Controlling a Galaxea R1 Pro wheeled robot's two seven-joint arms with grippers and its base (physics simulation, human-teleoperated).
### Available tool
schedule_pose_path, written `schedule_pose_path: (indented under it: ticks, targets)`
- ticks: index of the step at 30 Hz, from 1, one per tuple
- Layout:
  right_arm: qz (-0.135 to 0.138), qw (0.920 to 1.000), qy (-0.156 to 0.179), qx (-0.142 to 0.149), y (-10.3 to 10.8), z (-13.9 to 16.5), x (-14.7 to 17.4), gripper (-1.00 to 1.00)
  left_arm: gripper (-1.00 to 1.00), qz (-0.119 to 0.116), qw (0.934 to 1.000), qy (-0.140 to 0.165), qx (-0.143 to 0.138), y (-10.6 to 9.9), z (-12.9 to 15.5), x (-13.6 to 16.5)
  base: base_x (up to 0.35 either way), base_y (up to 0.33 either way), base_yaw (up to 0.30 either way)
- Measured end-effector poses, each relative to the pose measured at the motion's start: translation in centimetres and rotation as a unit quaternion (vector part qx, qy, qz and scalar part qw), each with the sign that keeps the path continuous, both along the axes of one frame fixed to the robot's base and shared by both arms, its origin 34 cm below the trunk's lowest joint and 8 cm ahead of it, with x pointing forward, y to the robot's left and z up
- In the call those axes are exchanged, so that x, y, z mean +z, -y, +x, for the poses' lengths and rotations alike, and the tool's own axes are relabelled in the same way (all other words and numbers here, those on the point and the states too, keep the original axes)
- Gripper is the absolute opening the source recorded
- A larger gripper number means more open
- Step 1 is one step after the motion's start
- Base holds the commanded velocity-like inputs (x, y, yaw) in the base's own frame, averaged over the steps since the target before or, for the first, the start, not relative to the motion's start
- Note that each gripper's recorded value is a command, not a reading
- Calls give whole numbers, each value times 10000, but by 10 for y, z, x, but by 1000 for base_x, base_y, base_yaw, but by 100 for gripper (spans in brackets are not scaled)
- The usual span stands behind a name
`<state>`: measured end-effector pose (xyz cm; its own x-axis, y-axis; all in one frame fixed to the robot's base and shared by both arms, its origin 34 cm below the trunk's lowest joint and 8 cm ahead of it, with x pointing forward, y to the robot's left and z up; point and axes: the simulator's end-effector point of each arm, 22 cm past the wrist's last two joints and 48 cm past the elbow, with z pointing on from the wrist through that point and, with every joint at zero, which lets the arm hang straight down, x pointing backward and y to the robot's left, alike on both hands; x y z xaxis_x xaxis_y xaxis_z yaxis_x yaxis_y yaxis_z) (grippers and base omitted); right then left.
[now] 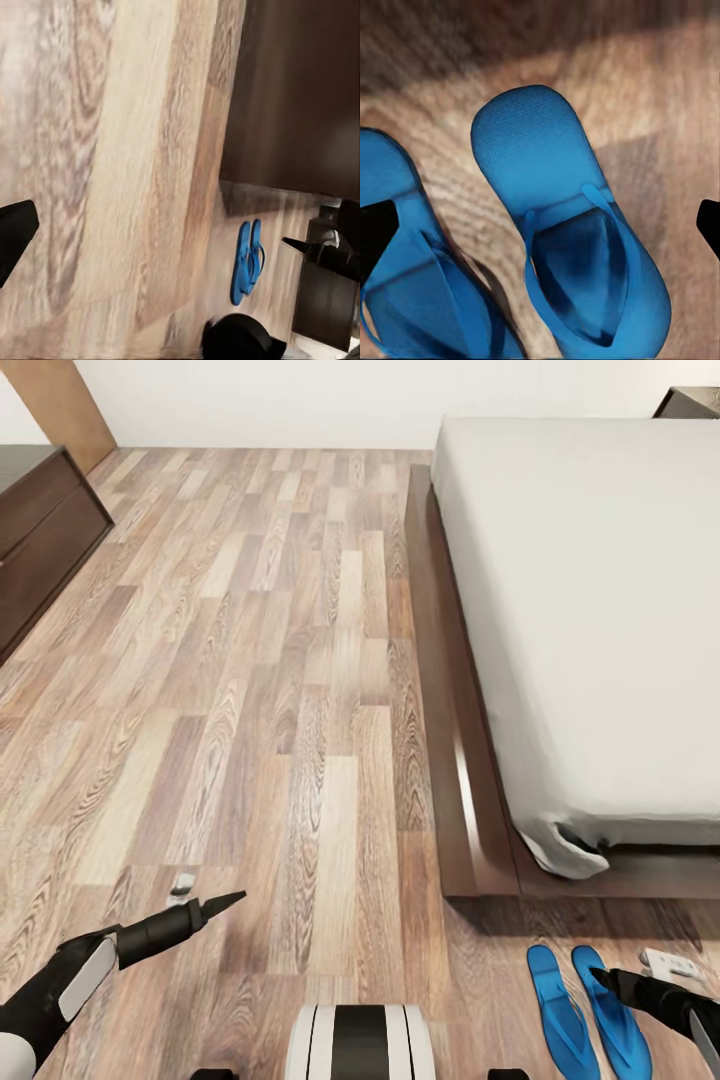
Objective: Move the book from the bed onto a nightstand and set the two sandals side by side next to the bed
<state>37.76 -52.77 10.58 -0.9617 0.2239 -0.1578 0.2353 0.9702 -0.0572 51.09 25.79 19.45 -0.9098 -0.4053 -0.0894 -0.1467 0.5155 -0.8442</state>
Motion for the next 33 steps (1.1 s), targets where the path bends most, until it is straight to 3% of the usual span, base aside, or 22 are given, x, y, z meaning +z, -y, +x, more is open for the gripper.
schedule_pose_path:
  ticks: [4, 8, 11, 15, 33]
  targets:
    - [864, 9958, 270, 156, -38, 13, 7, 100, 100, 185, 9982, -517, 223, -20, -36, -21, 0, 0, 0]
    - [1381, 9890, 457, 255, -61, 22, 16, 100, 100, 508, 9955, -700, 397, -41, -69, -38, 0, 0, 0]
    - [1534, 9865, 516, 267, -69, 25, 21, 100, 100, 809, 9941, -556, 464, -53, -84, -45, 0, 0, 0]
    - [1714, 9841, 425, 167, -80, 11, 20, 100, 100, 975, 9932, -398, 493, -59, -87, -45, 0, 0, 0]
    - [1798, 9813, 667, 154, -89, 24, 38, 100, 100, 974, 9934, -171, 577, -56, -77, -24, 0, 0, 0]
